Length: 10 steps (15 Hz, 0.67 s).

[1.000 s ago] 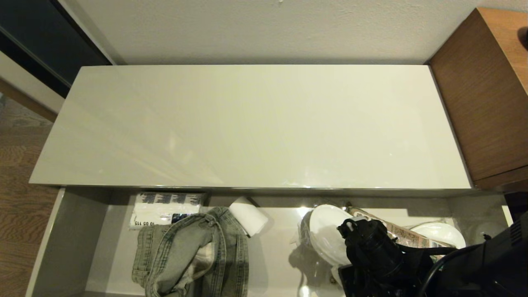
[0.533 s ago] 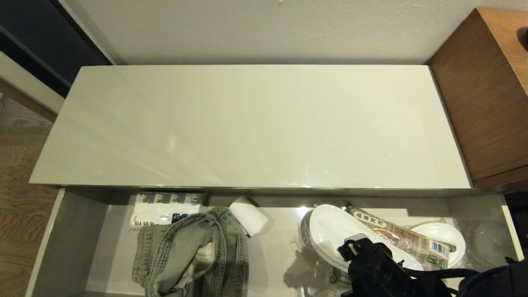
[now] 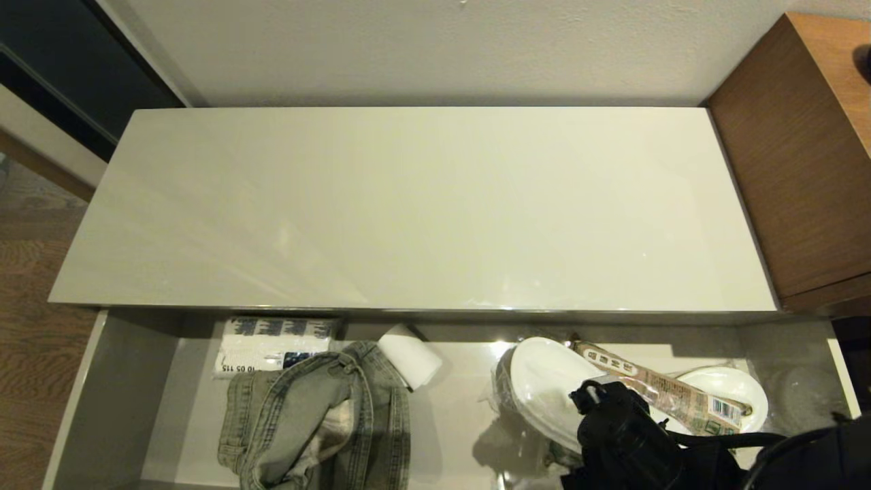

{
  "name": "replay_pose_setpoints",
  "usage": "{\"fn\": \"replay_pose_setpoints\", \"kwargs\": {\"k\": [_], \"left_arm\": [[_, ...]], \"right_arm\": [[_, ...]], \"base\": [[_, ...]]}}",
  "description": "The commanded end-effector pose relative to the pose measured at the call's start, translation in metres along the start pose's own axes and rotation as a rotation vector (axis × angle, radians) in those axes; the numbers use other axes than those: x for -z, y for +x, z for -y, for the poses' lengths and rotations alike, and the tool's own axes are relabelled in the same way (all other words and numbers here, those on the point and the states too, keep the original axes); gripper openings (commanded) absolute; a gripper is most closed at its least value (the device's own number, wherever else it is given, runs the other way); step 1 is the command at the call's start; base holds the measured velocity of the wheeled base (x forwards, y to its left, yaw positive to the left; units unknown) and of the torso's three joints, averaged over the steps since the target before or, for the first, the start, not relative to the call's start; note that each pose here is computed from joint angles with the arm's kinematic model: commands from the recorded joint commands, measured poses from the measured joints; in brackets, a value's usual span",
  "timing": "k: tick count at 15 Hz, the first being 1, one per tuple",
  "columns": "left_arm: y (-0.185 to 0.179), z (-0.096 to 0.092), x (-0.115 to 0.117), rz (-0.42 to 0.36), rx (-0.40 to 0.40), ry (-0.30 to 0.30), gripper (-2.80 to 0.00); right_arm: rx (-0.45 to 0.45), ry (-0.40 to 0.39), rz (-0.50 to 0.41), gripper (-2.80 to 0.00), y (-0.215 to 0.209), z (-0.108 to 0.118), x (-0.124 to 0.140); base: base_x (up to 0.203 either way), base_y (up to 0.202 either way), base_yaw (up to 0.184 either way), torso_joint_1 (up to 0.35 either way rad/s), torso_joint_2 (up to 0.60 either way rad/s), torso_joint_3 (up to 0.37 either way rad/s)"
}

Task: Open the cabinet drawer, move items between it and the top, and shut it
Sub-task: Take out the disposable slippers from the drawer

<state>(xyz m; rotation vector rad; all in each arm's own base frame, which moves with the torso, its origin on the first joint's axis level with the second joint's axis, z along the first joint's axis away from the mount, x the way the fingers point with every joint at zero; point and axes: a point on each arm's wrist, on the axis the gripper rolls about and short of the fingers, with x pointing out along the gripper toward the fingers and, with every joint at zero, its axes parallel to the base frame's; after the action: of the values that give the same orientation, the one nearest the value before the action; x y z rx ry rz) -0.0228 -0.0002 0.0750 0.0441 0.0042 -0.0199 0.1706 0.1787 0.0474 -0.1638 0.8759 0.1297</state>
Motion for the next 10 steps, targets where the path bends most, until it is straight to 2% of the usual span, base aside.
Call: {"fn": "replay_pose_setpoints", "kwargs": {"k": [1,7,10], "left_arm": [[0.0,0.0,0.0,-0.001,0.0,0.0,-2.8],[0.0,0.0,0.0,-0.001,0.0,0.0,-2.8],[0.0,0.0,0.0,-0.001,0.0,0.0,-2.8]], "right_arm": [[0.064,0.011,0.005,0.0,0.014,-0.003,-0.002],[0.115,0.073,0.007,0.0,0.03,0.001,-0.012],[0.111,0.092,0.039,0.0,0.035,0.001,-0.014]], "base": [[0.0,0.0,0.0,0.0,0.0,0.0],[0.0,0.0,0.0,0.0,0.0,0.0],[0.0,0.0,0.0,0.0,0.0,0.0]]}}
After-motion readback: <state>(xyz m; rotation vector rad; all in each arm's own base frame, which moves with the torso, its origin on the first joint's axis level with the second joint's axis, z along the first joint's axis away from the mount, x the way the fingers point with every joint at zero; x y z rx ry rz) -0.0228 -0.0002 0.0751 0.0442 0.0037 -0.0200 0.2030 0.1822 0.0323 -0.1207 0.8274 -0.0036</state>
